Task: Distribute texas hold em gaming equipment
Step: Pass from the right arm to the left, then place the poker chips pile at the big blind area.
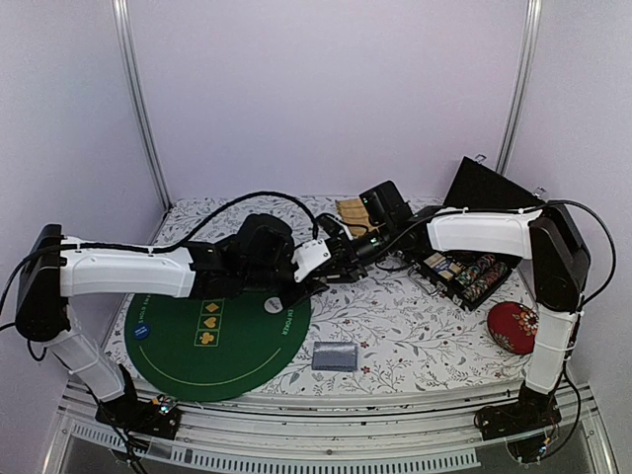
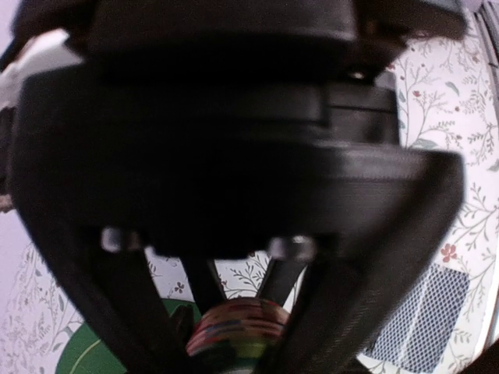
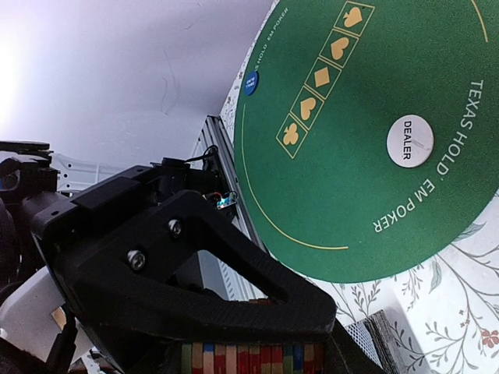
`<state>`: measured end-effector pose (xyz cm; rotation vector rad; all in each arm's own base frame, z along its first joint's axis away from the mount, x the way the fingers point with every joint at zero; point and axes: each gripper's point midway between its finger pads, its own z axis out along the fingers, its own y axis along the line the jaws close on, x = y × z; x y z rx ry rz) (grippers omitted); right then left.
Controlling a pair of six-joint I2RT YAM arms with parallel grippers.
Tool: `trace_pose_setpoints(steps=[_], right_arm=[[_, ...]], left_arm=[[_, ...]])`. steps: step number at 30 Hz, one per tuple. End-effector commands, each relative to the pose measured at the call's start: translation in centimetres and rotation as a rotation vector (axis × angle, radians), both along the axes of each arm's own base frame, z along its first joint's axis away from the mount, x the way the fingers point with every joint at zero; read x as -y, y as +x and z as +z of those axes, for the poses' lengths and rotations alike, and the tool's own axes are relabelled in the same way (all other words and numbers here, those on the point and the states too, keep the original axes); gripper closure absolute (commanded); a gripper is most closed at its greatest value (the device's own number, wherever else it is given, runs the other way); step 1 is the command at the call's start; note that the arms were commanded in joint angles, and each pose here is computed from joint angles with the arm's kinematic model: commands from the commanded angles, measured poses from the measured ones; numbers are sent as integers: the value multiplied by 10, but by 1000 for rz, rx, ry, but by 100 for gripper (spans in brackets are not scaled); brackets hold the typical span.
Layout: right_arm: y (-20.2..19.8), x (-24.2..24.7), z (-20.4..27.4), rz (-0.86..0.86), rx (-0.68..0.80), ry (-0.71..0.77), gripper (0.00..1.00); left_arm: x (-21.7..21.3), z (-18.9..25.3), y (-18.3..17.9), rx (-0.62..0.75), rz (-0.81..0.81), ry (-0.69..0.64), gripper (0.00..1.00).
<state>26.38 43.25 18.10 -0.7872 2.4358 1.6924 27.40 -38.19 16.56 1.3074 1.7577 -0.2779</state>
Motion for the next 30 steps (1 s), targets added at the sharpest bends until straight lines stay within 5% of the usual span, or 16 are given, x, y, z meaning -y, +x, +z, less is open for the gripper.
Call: trace_pose_setpoints(steps=[1, 4, 9, 13, 17, 25, 30], right_arm=[[-3, -4, 3, 27, 20, 32, 98], [-2, -4, 4, 26, 23, 32, 98], [2, -1, 0, 10, 40, 4, 96], [6, 0, -1, 4, 65, -4, 62], [5, -3, -1, 20, 58, 20, 46], [8, -3, -5, 19, 47, 29, 28], [19, 8, -12, -25, 44, 15, 26]], left_arm=[[7, 13, 6, -8, 2, -51, 73], [7, 13, 4, -15, -7, -52, 100], [2, 10, 2, -39, 5, -40, 100], [-8, 4, 6, -90, 47, -28, 100], [-16, -10, 5, -134, 57, -3, 100], [-24, -29, 4, -193, 80, 38, 100], [-34, -39, 11, -245, 126, 36, 100]])
